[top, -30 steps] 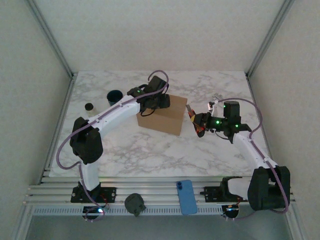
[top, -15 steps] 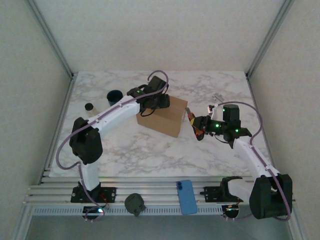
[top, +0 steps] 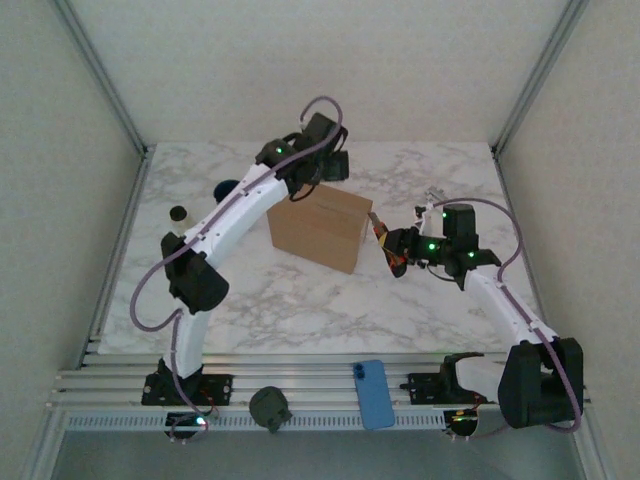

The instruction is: Unpack the express box

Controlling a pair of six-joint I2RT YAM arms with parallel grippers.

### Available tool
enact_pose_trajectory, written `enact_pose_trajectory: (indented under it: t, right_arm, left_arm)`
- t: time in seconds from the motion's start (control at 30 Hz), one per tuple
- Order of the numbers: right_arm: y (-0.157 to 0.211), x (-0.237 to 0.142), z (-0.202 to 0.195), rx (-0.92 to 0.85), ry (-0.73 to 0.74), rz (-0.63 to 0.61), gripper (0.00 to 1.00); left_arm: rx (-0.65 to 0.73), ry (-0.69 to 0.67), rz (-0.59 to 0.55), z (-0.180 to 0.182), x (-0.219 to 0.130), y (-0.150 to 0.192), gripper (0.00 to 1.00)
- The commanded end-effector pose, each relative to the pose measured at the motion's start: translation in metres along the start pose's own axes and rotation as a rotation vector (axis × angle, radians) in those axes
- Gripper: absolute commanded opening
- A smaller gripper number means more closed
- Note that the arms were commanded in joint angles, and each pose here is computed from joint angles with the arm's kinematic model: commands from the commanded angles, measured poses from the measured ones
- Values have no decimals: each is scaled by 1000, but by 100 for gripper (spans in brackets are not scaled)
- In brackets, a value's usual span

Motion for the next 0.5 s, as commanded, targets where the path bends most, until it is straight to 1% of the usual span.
enact_pose_trajectory:
  t: [0.0, 0.1, 0.2, 0.37, 0.47]
  right_arm:
    - [1, -5, -3, 6, 59, 5, 0]
    - [1, -12, -1, -4, 74, -14, 0]
    - [1, -20, 0, -13, 90, -31, 0]
    - [-1, -28, 4, -30, 99, -48, 0]
    - [-4, -29, 8, -40, 94, -56, 0]
  left_arm:
    - [62, -156, -9, 33, -23, -15, 78]
    - [40, -236, -3, 61, -22, -15, 80]
    - [-4, -265, 38, 92, -7, -1, 82]
    - [-103, -142, 110, 119, 21, 29, 83]
    - [-128, -7, 148, 116, 32, 47, 84]
Point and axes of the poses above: each hand's point on the last joint's axis, 136 mm out from that joint toward the fingers, its own x axis out along the fingers, its own z axis along the line the jaws close on, y = z × x, the point moved 3 cm from there along -x, back along the fingers, and after that the axes turned 5 degrees about x, right-handed, at the moved point
